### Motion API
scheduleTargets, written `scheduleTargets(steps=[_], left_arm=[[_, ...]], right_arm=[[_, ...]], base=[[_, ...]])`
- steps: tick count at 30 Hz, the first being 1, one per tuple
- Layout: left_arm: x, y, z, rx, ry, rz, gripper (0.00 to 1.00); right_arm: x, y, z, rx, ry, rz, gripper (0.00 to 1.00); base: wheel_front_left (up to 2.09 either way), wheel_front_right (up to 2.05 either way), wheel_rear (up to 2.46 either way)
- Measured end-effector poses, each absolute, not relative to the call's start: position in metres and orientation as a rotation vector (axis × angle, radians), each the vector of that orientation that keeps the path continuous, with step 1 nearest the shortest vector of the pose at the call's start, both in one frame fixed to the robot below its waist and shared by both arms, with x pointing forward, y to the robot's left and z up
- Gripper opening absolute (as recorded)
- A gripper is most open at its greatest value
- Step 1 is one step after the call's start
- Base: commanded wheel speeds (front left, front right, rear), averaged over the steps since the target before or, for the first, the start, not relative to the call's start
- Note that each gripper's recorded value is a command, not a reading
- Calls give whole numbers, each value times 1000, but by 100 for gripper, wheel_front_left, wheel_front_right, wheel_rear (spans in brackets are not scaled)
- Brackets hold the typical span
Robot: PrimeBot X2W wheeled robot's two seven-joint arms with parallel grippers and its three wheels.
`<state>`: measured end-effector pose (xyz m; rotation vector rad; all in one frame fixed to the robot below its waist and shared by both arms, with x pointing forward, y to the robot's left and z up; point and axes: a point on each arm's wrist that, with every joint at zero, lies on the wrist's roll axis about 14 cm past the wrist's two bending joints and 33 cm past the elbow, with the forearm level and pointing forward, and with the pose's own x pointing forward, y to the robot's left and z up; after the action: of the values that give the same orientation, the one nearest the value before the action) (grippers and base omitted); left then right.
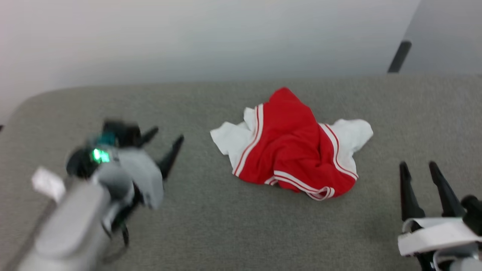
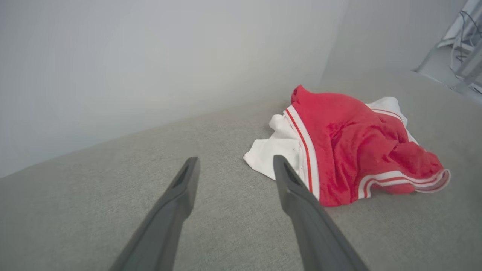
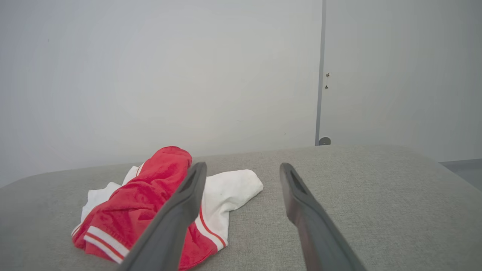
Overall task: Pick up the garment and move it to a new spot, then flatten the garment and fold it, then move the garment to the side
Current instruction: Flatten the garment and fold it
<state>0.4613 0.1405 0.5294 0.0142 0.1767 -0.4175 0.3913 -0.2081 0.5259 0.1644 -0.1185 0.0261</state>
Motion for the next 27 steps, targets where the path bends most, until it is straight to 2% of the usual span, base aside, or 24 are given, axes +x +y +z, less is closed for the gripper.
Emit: scheduleTargets(steps=[6,14,18,27], left_arm=[[506,121,510,25,459,-516,100],[532,97,458,30,802,-598,100],[543,75,444,-28,881,-650,100],[560,70,397,92,961,-664,100]], right_arm=[[409,-211,513,178,-100,2,100],[414,-225,480,190,-24,-64,100],[416,-234,470,189,-1,-98,100],[421,-244,455,176,33,-133,100]], base=[[0,0,0],[0,0,0],[0,0,0],[0,0,0]])
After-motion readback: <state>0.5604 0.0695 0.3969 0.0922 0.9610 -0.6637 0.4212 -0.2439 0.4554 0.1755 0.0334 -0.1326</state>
